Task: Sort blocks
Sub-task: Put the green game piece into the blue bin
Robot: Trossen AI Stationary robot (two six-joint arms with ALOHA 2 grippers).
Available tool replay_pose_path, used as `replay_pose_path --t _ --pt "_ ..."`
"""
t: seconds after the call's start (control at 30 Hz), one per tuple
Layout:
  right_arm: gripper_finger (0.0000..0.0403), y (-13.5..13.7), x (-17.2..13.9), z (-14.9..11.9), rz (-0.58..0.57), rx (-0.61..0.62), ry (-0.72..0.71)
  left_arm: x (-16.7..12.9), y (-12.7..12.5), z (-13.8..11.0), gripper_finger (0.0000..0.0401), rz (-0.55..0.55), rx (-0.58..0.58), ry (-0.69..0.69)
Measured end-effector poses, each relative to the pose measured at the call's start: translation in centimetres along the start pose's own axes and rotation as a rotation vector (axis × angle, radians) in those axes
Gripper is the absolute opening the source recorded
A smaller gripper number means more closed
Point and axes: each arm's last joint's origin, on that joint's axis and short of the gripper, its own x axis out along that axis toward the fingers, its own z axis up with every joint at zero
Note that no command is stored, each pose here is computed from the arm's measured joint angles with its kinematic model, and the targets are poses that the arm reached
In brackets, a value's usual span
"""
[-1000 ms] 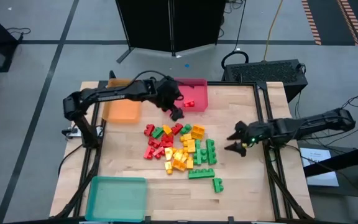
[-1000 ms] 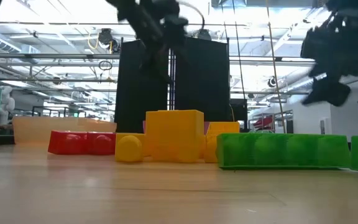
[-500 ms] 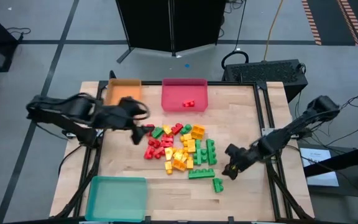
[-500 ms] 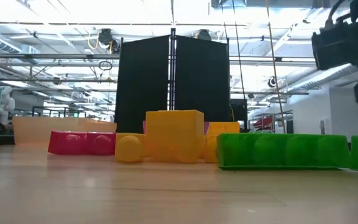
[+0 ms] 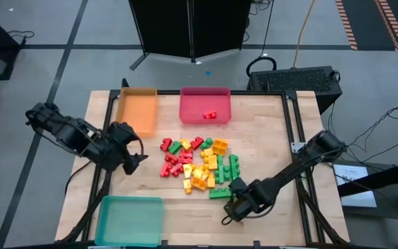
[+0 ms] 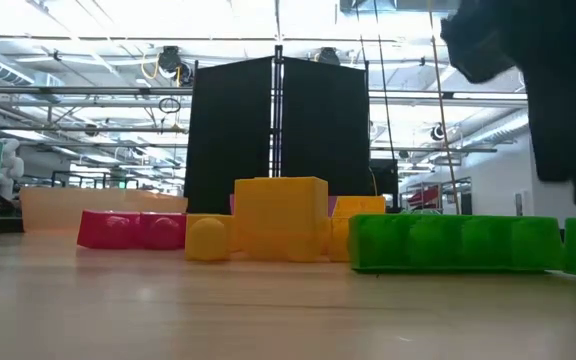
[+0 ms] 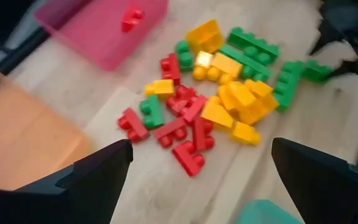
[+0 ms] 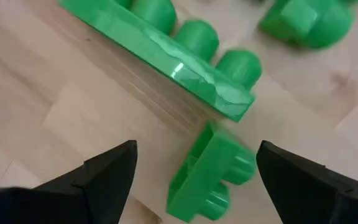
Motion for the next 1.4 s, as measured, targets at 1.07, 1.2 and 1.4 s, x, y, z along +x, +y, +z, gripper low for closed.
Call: replay_pose_path --t 1.07,1.2,1.4 --pt "0.0157 0.3 3.5 -1.9 -0.079 0.031 0.091 5.8 -0.1 -6.8 0.0333 0.108 -0.176 0.05" --pt "0.0157 0.5 0.9 -1.0 -0.019 0.031 -0.052 4.9 0.0 -6.1 0.0323 0.025 -0.262 -0.046" --pt "0.0157 1.2 -5.1 2.1 0.148 -0.025 -0.364 3.2 0.4 -4.6 0.0322 -0.101 -0.299 -0.255"
